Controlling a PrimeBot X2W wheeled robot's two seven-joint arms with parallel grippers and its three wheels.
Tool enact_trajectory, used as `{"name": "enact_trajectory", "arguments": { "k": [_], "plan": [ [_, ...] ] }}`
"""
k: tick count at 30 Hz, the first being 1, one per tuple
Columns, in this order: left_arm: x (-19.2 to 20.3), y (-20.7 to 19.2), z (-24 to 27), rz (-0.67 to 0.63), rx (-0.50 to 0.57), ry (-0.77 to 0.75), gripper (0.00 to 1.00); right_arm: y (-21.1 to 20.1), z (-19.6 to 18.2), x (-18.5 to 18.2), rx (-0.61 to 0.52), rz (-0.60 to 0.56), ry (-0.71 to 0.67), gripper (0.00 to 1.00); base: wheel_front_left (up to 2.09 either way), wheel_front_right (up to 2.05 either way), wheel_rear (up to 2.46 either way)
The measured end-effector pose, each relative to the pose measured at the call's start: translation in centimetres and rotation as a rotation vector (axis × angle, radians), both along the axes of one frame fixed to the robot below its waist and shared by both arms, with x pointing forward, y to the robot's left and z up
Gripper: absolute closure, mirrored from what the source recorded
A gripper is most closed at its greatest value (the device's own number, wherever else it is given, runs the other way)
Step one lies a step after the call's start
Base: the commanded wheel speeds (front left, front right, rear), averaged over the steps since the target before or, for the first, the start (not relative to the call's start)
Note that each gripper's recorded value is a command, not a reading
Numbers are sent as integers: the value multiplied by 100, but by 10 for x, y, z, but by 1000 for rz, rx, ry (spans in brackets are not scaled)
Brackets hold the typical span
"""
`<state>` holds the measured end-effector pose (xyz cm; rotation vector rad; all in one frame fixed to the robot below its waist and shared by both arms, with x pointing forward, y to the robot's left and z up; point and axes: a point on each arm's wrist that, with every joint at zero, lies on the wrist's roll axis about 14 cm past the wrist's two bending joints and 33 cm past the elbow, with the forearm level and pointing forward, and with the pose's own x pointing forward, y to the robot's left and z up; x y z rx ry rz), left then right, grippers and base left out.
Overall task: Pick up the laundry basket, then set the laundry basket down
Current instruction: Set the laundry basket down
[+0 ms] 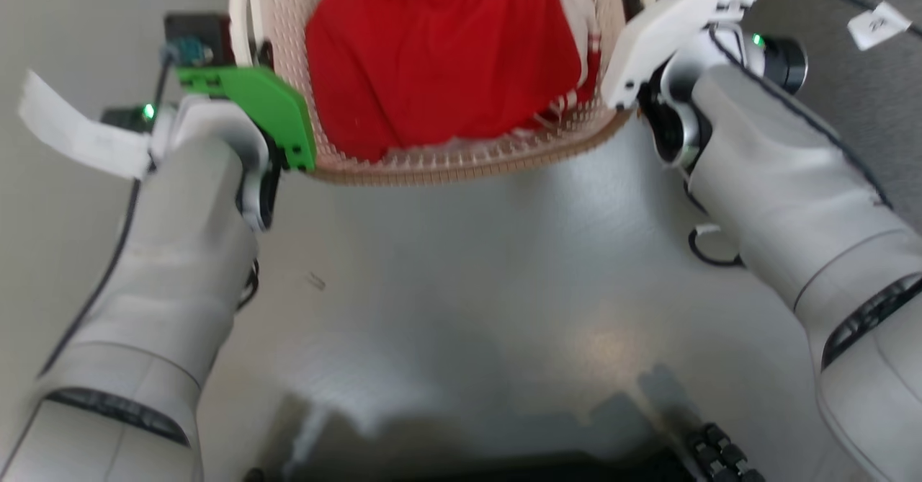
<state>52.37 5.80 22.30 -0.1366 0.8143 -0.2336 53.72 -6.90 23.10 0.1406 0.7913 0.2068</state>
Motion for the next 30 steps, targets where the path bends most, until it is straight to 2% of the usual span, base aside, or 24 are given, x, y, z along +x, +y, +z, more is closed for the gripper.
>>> {"name": "enact_trajectory", "arguments": {
  "k": [12,21,30],
  "plan": [
    [19,6,-48,-5,22,26,100,8,-49,20,7,14,29,100,0,0,0],
    [9,8,-89,-8,32,61,100,8,-96,6,2,23,88,100,0,0,0],
    [16,10,-101,-2,32,37,100,10,-108,9,13,19,66,100,0,0,0]
  ]
}}
